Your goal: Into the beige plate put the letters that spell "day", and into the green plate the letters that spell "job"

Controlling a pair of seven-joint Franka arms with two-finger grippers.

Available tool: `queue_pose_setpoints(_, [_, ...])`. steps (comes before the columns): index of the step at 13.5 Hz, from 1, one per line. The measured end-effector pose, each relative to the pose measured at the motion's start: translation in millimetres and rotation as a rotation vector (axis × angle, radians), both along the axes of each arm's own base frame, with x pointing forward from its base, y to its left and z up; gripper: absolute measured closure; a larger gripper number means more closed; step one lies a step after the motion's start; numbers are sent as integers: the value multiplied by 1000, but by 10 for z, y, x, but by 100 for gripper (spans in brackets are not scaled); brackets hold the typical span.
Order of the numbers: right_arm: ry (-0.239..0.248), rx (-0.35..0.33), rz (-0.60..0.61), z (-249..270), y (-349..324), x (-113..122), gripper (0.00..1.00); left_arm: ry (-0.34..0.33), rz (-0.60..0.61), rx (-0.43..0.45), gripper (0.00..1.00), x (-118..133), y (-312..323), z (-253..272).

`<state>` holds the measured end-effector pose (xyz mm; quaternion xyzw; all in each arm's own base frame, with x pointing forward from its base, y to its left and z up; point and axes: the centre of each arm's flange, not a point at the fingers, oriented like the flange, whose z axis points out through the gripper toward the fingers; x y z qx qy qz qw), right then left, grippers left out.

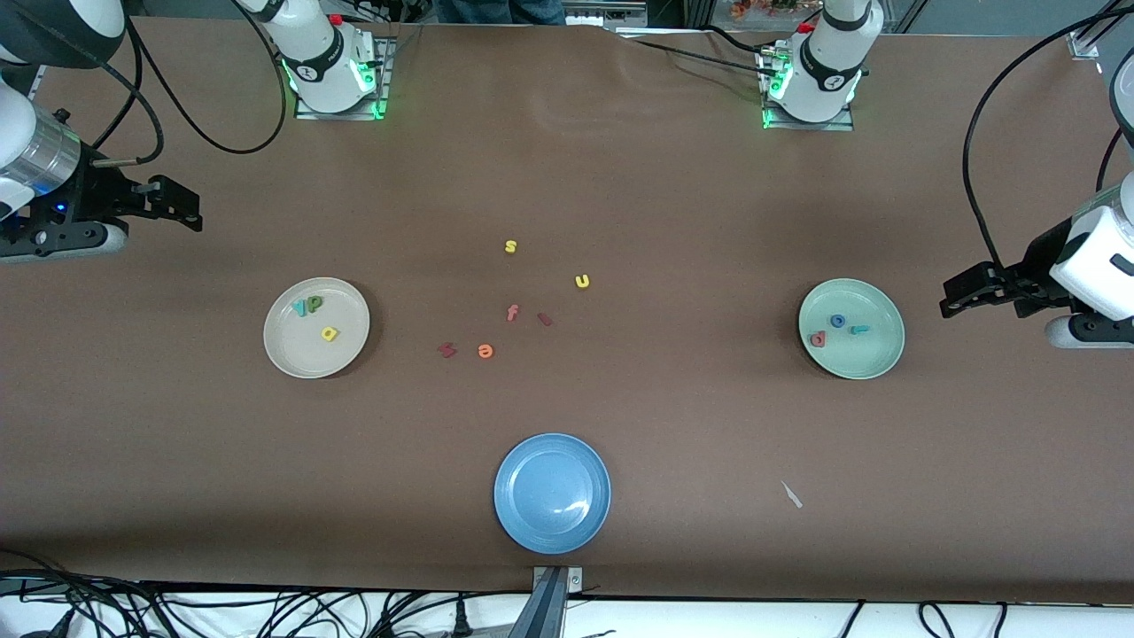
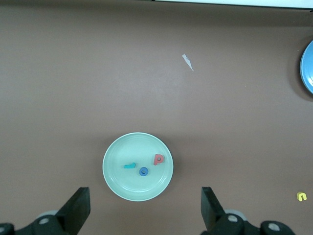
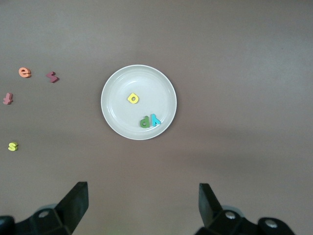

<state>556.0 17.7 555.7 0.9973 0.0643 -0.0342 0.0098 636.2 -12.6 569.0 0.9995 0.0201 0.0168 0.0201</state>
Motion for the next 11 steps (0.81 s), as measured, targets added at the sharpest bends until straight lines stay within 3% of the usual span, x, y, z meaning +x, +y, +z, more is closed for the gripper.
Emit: queue_pose_setpoints(11, [-9, -13, 0, 40, -23, 13, 0, -16, -11, 18, 0, -9, -43, 61])
